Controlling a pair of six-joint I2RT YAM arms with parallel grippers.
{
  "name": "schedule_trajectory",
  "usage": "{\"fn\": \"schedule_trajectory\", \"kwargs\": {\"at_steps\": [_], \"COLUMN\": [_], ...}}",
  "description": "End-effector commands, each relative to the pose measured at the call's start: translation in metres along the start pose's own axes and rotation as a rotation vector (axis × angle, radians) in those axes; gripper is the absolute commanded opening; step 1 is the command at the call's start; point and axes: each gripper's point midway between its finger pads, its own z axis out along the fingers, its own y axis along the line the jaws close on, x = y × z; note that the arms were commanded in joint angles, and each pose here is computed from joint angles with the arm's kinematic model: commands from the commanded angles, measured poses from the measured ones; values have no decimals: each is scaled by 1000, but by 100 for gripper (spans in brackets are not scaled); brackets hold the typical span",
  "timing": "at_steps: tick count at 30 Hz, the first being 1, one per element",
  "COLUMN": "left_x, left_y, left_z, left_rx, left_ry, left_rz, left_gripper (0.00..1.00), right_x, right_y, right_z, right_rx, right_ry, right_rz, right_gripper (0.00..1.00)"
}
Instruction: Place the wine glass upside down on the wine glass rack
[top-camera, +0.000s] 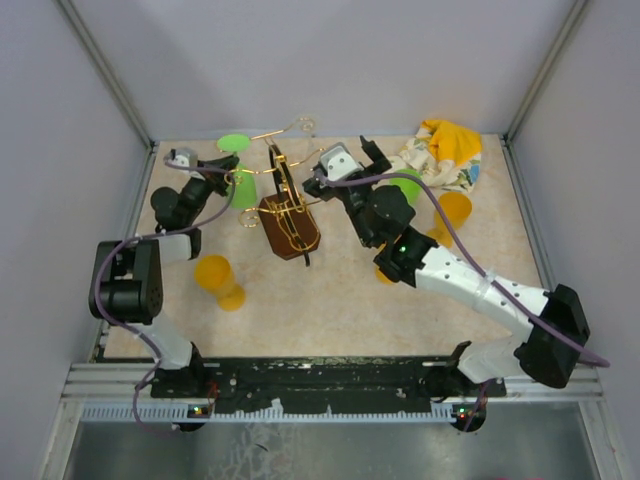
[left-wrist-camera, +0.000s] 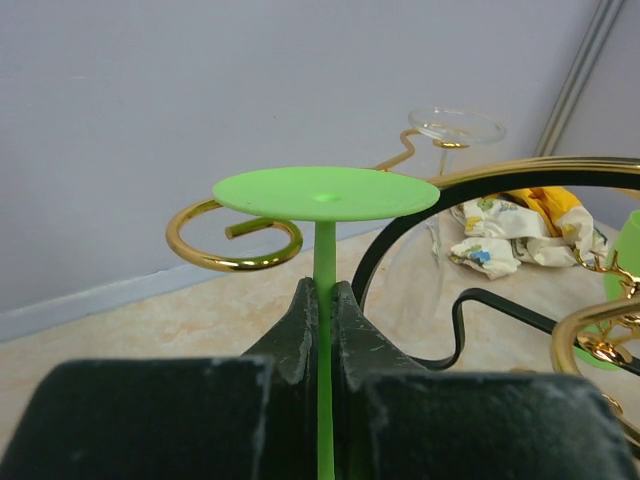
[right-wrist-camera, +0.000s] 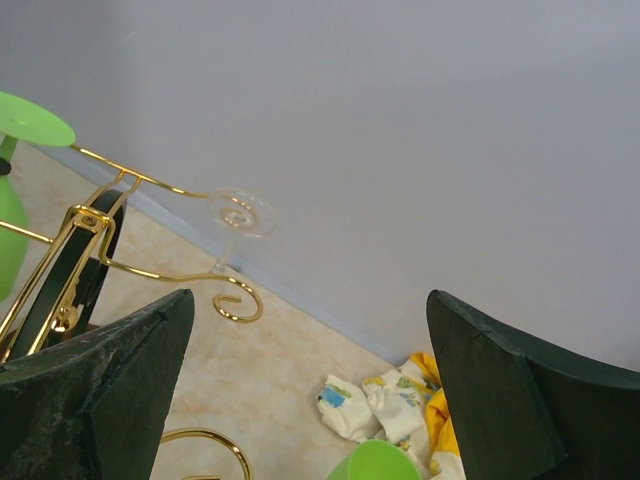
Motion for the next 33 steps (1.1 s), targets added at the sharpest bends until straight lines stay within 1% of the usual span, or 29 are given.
{"fn": "schedule_trajectory", "kwargs": {"at_steps": [1,9,19,23,28,33], "left_x": [-28,-24,-36,-38,-41,-47], "left_y": [1,18,44,50,53,41], "left_z": [16,17,-13,-16,-23,-34], "left_rx": [25,-43,-172,-189,-203,-181], "left_ry": [-113,-139,-181,-179,-200,-217], "left_rz": [44,47,94,100,85,106], "left_gripper": [0,0,0,0,0,0], "right_x": [-14,-11,-9,-8,-9,-10], "right_y": [-10,-9,-5,-5,-5,-5], "right_z": [7,10,11,11,10,10], "right_rx": [28,27,16,14,10,5], "right_ry": [-36,-26,-16,-13,-12,-11], "right_rz": [20,14,13,18,23,31], "right_gripper": [99,99,99,99,99,99]}}
